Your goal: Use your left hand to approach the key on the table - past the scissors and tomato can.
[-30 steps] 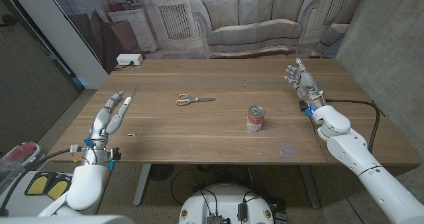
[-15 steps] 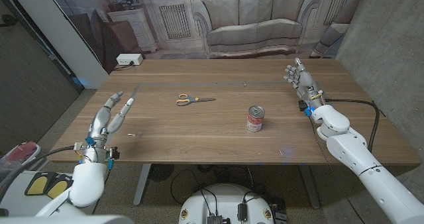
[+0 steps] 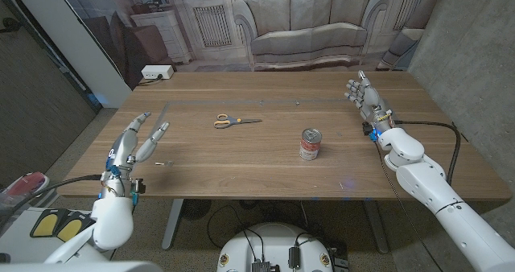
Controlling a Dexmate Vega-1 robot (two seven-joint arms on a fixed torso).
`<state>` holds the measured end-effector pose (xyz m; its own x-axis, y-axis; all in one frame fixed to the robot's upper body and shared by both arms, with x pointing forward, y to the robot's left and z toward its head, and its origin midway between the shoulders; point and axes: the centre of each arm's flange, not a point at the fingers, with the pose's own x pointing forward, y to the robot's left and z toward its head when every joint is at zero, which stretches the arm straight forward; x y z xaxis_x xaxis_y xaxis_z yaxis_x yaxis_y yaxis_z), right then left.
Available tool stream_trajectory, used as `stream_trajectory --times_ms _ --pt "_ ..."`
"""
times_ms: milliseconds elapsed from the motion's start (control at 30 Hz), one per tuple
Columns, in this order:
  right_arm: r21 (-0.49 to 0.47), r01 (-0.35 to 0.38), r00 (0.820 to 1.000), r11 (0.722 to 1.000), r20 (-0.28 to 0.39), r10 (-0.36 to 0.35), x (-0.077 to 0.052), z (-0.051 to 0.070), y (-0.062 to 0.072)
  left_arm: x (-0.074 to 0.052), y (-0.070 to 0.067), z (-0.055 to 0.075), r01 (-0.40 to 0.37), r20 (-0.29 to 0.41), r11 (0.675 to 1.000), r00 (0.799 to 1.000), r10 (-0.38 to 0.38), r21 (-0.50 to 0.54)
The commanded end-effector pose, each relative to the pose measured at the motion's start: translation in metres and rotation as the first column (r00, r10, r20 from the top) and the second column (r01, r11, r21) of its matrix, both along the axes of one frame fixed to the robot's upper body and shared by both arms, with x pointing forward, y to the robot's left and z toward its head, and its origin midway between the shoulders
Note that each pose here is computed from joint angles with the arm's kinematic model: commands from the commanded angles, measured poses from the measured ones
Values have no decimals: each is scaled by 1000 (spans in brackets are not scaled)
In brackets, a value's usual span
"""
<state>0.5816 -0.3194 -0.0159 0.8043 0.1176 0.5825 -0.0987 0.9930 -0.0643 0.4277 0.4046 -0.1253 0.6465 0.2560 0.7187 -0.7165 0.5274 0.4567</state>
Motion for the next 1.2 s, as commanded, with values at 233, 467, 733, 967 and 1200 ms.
stream_trajectory --times_ms 233,467,733,967,1200 --pt "12 20 1000 1000 7 -20 -8 -3 -9 -18 -24 15 -164 -17 972 985 169 171" --pt "13 20 1000 1000 8 -20 -10 -3 -12 -20 -29 19 -205 -12 956 977 212 209" --pt "21 22 1000 1000 7 -22 -11 -4 -14 -22 -31 21 -228 -18 946 971 239 230" --pt "19 25 1000 999 8 -26 -12 -2 -14 -23 -31 17 -253 -24 939 964 265 234" --pt "17 26 1000 1000 6 -26 -11 -1 -13 -23 -28 15 -270 -37 932 957 287 243"
